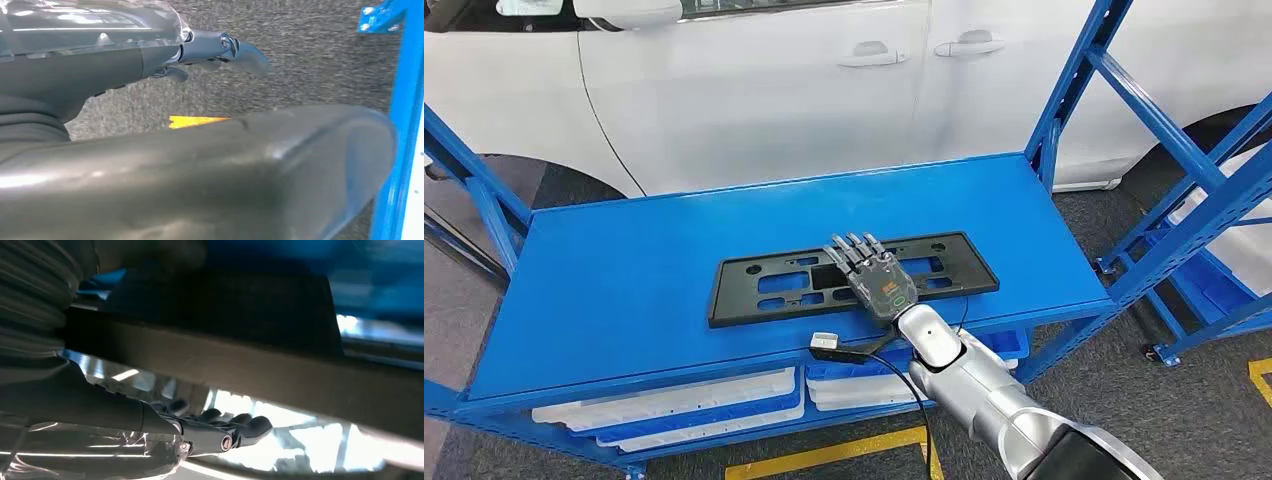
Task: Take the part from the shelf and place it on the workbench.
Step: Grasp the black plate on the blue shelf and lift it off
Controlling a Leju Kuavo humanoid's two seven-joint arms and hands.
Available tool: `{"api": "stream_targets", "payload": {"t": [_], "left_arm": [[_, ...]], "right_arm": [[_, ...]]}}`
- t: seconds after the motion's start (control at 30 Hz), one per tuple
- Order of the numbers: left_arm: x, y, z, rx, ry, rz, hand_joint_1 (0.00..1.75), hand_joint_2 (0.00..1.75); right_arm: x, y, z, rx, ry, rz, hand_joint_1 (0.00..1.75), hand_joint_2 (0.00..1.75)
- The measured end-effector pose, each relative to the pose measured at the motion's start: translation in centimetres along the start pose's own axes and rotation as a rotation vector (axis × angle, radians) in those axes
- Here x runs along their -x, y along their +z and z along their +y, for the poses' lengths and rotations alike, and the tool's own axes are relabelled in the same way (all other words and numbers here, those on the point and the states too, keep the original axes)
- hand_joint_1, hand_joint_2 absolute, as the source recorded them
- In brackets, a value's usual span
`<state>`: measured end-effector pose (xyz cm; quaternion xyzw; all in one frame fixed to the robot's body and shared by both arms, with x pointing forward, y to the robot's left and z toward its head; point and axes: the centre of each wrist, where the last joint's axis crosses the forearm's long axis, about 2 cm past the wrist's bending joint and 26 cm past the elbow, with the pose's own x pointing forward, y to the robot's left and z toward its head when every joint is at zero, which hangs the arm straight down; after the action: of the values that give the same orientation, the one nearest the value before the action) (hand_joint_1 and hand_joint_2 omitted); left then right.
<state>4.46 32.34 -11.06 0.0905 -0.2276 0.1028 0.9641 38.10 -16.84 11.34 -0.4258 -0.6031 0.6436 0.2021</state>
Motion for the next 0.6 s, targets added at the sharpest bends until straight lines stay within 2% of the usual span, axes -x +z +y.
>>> {"api": "stream_targets", "payload": {"t": [0.33, 0.6], "left_arm": [[-0.1, 0.0, 0.0, 0.005, -0.014, -0.003, 0.00, 0.00], [-0.2, -0.1, -0.1, 0.007, -0.016, -0.007, 0.00, 0.00]], "right_arm": [[0.4, 0.7, 1.1, -0.056, -0.013, 0.022, 1.75, 1.75], [0.7, 0.5, 0.8, -0.054, -0.013, 0.013, 1.75, 1.75]]}}
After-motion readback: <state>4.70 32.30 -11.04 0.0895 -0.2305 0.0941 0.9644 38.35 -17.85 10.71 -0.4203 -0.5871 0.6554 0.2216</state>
